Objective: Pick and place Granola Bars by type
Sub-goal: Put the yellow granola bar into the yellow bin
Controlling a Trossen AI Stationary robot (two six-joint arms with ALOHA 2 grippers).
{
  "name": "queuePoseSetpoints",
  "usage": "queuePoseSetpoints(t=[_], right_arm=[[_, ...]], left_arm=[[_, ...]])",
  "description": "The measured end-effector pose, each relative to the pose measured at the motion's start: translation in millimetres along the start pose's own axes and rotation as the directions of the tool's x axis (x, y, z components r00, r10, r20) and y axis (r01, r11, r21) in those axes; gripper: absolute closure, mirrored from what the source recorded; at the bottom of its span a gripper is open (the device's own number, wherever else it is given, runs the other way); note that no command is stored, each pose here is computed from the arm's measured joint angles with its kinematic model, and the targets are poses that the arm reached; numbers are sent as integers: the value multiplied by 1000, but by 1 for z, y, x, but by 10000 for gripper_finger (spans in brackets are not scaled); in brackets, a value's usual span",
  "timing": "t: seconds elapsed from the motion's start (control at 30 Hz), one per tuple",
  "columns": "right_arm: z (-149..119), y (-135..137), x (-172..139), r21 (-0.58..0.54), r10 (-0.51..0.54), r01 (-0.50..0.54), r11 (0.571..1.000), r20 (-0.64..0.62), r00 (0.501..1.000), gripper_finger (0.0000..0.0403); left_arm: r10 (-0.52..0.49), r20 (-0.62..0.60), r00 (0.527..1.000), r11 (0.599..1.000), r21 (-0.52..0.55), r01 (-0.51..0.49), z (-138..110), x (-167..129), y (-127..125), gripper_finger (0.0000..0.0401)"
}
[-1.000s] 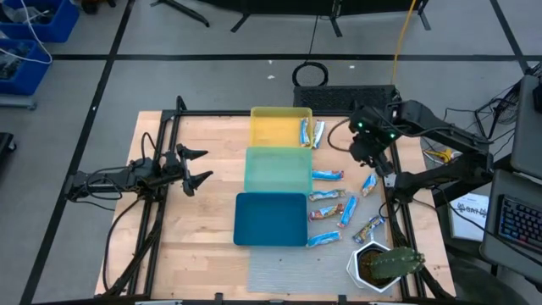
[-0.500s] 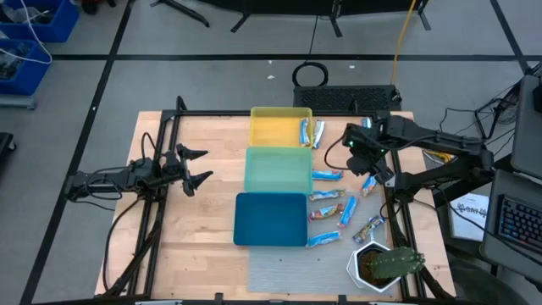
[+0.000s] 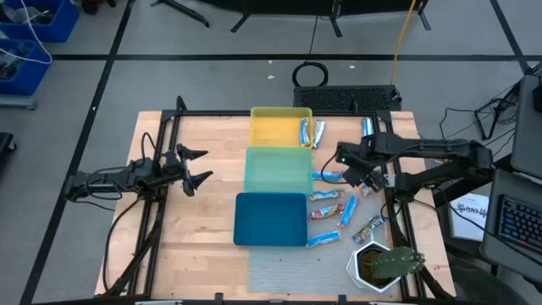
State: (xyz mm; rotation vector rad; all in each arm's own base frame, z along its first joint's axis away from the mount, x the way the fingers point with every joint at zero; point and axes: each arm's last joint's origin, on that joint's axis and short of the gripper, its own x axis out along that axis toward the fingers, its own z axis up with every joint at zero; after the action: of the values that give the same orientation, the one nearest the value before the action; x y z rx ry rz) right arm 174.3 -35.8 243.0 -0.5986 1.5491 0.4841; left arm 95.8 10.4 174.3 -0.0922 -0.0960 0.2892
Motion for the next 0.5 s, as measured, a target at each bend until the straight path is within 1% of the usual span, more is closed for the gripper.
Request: queuePoseSetpoints(t=[0.2, 0.37, 0.5], right_arm=[[2, 7, 24, -39, 43, -46, 998, -72, 996, 126], [1, 16, 39, -34, 90, -94, 995, -117, 989, 126], [0, 24, 54, -51, 135, -145, 988, -166, 977, 126]], left_arm=[[0, 0, 1000, 1000, 0, 0, 0, 0, 0, 9], [0, -1, 1000, 1000, 0, 0, 0, 0, 0, 9], [0, 0, 1000, 1000, 0, 0, 0, 0, 0, 9]])
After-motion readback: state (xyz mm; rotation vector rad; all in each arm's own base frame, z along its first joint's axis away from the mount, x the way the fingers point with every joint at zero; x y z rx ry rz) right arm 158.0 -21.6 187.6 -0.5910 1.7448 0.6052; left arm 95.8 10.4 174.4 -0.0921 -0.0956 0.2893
